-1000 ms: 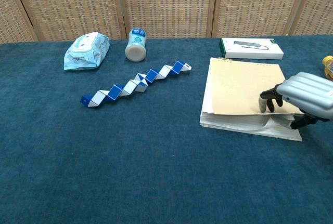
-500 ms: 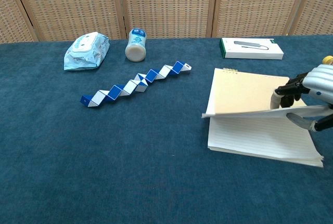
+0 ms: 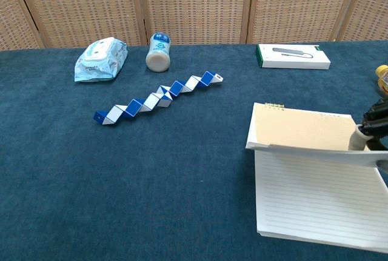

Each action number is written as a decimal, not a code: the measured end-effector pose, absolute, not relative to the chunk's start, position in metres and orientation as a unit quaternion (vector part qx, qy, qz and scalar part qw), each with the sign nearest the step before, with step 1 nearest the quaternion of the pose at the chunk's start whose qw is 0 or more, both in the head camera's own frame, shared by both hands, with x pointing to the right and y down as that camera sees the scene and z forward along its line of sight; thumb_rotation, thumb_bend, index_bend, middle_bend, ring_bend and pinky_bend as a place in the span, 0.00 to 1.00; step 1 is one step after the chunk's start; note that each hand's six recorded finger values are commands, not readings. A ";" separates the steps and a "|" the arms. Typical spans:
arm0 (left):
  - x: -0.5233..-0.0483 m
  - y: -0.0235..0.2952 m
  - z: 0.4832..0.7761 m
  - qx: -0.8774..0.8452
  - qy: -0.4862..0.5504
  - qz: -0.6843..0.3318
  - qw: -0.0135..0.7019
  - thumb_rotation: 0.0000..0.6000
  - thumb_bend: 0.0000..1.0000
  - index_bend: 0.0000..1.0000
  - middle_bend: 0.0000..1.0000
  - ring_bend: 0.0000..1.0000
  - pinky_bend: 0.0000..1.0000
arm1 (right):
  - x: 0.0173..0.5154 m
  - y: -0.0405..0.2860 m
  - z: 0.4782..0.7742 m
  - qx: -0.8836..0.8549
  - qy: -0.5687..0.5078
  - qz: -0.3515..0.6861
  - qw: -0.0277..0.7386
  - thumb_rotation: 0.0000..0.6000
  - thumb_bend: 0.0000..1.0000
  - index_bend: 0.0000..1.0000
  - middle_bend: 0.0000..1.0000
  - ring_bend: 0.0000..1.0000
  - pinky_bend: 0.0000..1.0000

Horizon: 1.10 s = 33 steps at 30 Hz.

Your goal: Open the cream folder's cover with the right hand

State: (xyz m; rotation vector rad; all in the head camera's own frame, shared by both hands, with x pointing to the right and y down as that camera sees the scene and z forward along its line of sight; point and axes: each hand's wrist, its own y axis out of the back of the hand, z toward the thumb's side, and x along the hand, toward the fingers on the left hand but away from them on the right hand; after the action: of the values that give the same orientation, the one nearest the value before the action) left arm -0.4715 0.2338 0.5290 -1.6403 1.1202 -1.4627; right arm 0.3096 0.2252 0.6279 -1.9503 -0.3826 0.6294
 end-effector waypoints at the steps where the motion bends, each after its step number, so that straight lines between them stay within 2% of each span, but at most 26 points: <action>1: -0.471 0.234 0.529 -0.628 0.428 -0.560 0.331 1.00 0.00 0.00 0.00 0.00 0.00 | 0.311 0.228 0.626 -0.809 -0.155 0.258 0.505 1.00 0.62 0.68 0.66 0.49 0.47; 14: -0.470 0.234 0.531 -0.627 0.426 -0.562 0.331 1.00 0.00 0.00 0.00 0.00 0.00 | 0.319 0.256 0.611 -0.818 -0.111 0.219 0.520 1.00 0.62 0.68 0.67 0.49 0.47; 19: -0.470 0.234 0.531 -0.627 0.425 -0.562 0.331 1.00 0.00 0.00 0.00 0.00 0.00 | 0.319 0.257 0.604 -0.815 -0.112 0.208 0.529 1.00 0.62 0.68 0.67 0.49 0.47; 24: -0.470 0.233 0.532 -0.627 0.426 -0.563 0.330 1.00 0.00 0.00 0.00 0.00 0.00 | 0.316 0.236 0.602 -0.810 -0.144 0.222 0.523 1.00 0.62 0.68 0.67 0.49 0.47; 33: -0.471 0.230 0.535 -0.627 0.424 -0.568 0.323 1.00 0.00 0.00 0.00 0.00 0.00 | 0.305 0.155 0.612 -0.792 -0.226 0.293 0.486 1.00 0.62 0.68 0.67 0.49 0.47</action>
State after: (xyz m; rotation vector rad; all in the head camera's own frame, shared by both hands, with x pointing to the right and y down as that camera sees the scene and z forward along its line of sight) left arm -0.4712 0.2299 0.5354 -1.6465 1.1124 -1.4892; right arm 0.3049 0.1551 0.6123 -1.9258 -0.5495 0.7122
